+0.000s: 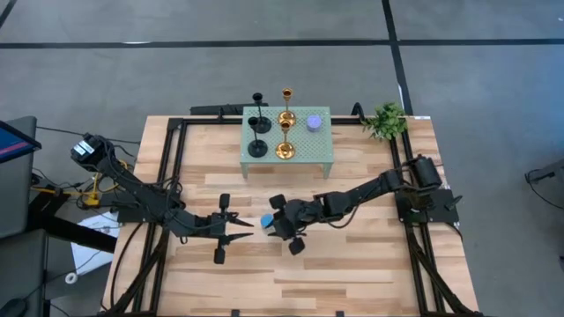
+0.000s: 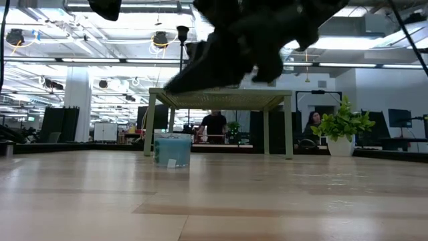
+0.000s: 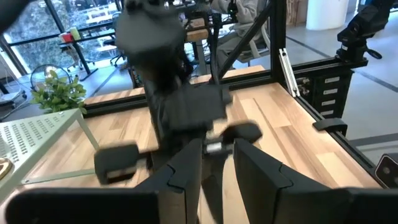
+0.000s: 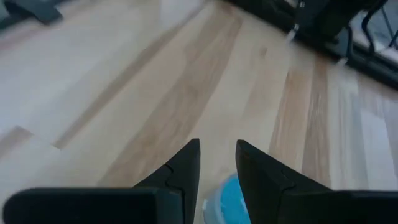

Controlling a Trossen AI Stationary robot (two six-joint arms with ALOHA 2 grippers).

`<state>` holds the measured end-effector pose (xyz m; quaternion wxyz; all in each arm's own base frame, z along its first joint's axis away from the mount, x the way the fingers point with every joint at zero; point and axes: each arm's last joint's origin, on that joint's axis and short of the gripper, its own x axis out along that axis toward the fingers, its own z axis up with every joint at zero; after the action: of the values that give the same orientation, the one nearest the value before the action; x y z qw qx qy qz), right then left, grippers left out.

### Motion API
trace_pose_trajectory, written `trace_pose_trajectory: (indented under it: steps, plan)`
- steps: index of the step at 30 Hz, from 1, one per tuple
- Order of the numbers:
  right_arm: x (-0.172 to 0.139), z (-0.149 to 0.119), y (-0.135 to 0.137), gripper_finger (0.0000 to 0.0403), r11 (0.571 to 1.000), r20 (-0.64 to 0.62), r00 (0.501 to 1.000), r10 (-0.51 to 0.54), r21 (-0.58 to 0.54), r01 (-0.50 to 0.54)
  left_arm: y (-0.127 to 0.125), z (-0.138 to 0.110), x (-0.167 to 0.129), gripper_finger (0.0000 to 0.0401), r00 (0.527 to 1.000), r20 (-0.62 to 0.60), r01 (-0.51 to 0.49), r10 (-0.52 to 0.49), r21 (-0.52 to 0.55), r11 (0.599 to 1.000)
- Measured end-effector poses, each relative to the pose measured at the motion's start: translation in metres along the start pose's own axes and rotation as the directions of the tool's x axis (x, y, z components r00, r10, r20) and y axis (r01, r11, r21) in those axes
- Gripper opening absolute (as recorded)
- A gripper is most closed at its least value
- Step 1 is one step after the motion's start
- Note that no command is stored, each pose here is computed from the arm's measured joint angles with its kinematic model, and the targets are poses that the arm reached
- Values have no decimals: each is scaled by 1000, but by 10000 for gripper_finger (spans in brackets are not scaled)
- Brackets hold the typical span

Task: Pick & Place candle stick holders
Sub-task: Put the blue scented candle on the shelf aligned with the purple scented candle

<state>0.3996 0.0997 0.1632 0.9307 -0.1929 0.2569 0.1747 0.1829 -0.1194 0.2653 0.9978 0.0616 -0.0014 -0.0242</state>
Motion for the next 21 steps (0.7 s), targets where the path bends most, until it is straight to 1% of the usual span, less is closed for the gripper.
trace_pose_trajectory:
  steps: [4,6,8,11,13,16,18,21]
  plan:
    - [2,-8,-7,91,1000,-33,999,-8,15,9,0,0,0,95,1000,0,0,0,0,1000]
    - [1,-14,-10,84,1000,-83,997,1,24,1,0,0,0,95,1000,1,0,0,-1,1000]
    - [2,-20,-10,77,1000,-123,992,11,29,-8,0,0,0,95,1000,0,0,0,0,1000]
    - [5,-24,-9,70,999,-133,991,14,30,-10,0,0,0,95,1000,0,0,0,0,1000]
    - [9,-31,-8,69,999,-160,987,20,32,-15,0,0,0,95,1000,1,0,0,-1,1000]
    - [15,-37,-7,69,999,-171,985,8,34,-2,0,0,0,95,1000,1,-1,1,-1,1000]
    - [17,-42,-7,69,999,-206,978,-12,30,19,0,0,0,95,1000,0,0,0,0,1000]
    - [16,-40,-9,69,998,-203,978,-46,24,52,0,0,0,95,1000,1,-1,1,-1,1000]
